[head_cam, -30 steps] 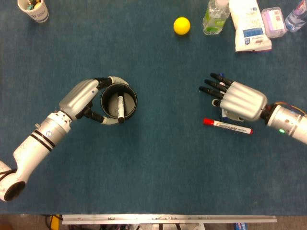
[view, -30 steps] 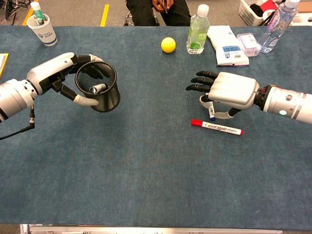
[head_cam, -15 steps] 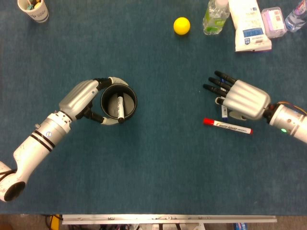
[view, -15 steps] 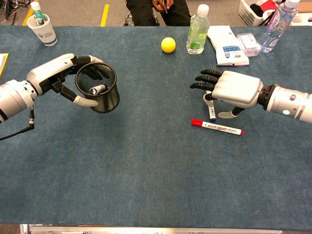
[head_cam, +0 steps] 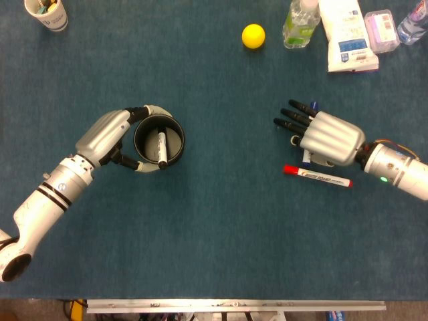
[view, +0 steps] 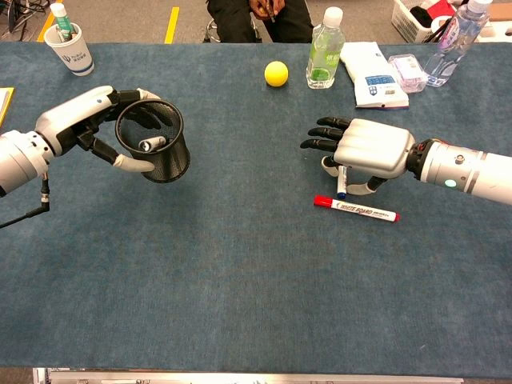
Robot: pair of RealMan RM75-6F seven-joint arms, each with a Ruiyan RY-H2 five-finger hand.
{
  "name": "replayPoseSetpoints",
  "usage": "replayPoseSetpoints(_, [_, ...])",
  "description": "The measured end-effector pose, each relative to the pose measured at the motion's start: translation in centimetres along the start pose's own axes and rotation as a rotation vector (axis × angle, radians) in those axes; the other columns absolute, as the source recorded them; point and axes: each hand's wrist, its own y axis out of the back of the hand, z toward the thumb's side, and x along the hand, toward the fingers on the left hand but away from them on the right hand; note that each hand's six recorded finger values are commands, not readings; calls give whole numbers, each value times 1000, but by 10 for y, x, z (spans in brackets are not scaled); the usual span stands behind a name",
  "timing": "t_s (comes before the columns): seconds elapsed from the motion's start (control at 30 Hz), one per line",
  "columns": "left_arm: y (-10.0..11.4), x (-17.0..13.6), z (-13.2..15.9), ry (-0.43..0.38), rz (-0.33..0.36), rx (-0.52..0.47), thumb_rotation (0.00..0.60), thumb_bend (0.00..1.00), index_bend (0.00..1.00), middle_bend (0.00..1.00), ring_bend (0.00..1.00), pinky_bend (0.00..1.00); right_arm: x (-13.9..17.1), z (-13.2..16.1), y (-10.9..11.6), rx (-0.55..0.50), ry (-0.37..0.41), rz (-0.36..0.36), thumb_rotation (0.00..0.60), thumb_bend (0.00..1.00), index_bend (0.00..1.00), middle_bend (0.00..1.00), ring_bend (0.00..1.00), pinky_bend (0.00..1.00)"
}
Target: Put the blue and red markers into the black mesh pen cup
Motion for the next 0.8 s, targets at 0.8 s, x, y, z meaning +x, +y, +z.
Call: replayPoseSetpoints(0.8, [1,1,0,-3,2,-9,600,152,317,344,286,249,6,-6,15,-62,-46,-71,600,363,609,192,17,24])
